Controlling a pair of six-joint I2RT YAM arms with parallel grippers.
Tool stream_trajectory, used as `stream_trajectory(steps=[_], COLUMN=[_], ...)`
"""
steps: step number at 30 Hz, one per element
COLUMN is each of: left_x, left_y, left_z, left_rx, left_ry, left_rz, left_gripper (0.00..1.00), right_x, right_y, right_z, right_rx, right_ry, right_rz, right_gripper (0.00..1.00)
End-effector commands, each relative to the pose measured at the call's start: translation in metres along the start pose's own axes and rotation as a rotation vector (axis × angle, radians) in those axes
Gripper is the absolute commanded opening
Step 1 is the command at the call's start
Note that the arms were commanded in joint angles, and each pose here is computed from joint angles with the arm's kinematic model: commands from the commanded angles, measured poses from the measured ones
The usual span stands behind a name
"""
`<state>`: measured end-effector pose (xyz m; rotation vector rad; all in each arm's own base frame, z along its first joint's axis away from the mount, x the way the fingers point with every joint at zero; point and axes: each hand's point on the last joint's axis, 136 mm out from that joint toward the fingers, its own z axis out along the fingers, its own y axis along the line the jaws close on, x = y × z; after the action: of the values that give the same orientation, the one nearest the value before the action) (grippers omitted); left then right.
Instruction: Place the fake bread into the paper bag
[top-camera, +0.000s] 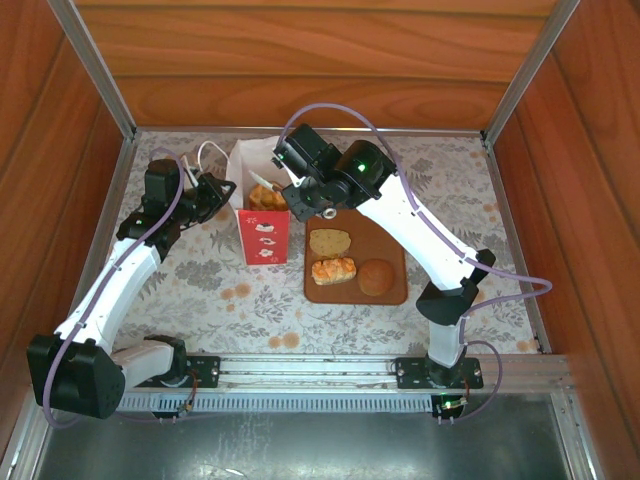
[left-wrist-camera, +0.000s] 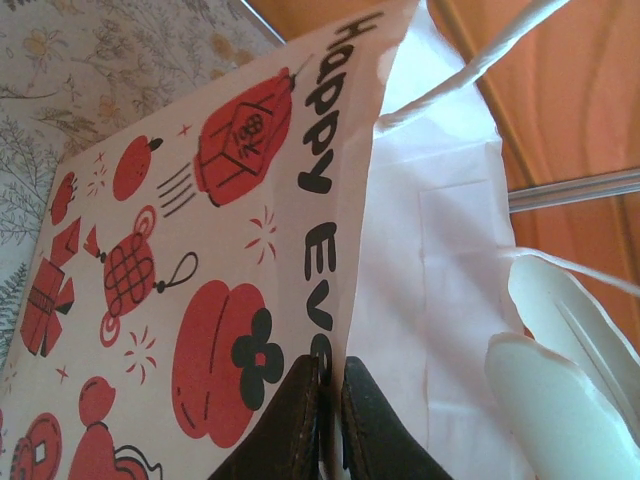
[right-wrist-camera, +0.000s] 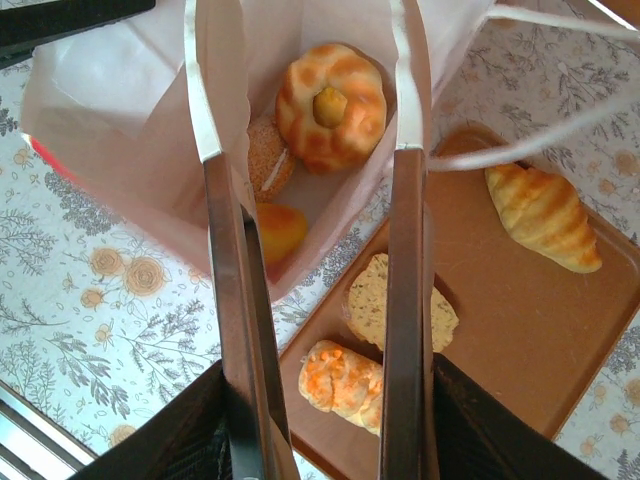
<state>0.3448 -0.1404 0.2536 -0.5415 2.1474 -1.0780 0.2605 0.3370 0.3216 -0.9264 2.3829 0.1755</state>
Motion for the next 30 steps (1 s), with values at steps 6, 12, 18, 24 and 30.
stream_trajectory(steps=[6, 12, 18, 24, 30], left_x=[-0.006, -0.006, -0.006, -0.006, -0.007], left_y=[-0.015, -0.013, -0.014, -0.01, -0.01], left_z=[-0.008, -0.009, -0.012, -0.017, -0.024], left_rx=[0.036, 0.03, 0.028, 0.013, 0.005], left_ry=[-0.03, -0.035, -0.041, -0.055, -0.079], left_rz=[0.026, 0.027, 0.037, 0.051, 0.084], left_gripper=[0.13, 0.19, 0.29, 0.39, 0.5], right_x=[-0.016, -0.024, -0.031, -0.025, 0.007], right_y=[-0.002, -0.003, -0.006, -0.047, -0.103], right_z=[-0.036, -0.062, -0.091, -0.125, -0.126], right_rx=[-0.029, -0.068, -0.13, -0.076, 0.065], right_ry=[-0.127, -0.209, -0.311, -0.407, -0.392], right_rz=[0.025, 0.035, 0.054, 0.119, 0.2], right_gripper=[0.48, 0.48, 0.48, 0.48, 0.49])
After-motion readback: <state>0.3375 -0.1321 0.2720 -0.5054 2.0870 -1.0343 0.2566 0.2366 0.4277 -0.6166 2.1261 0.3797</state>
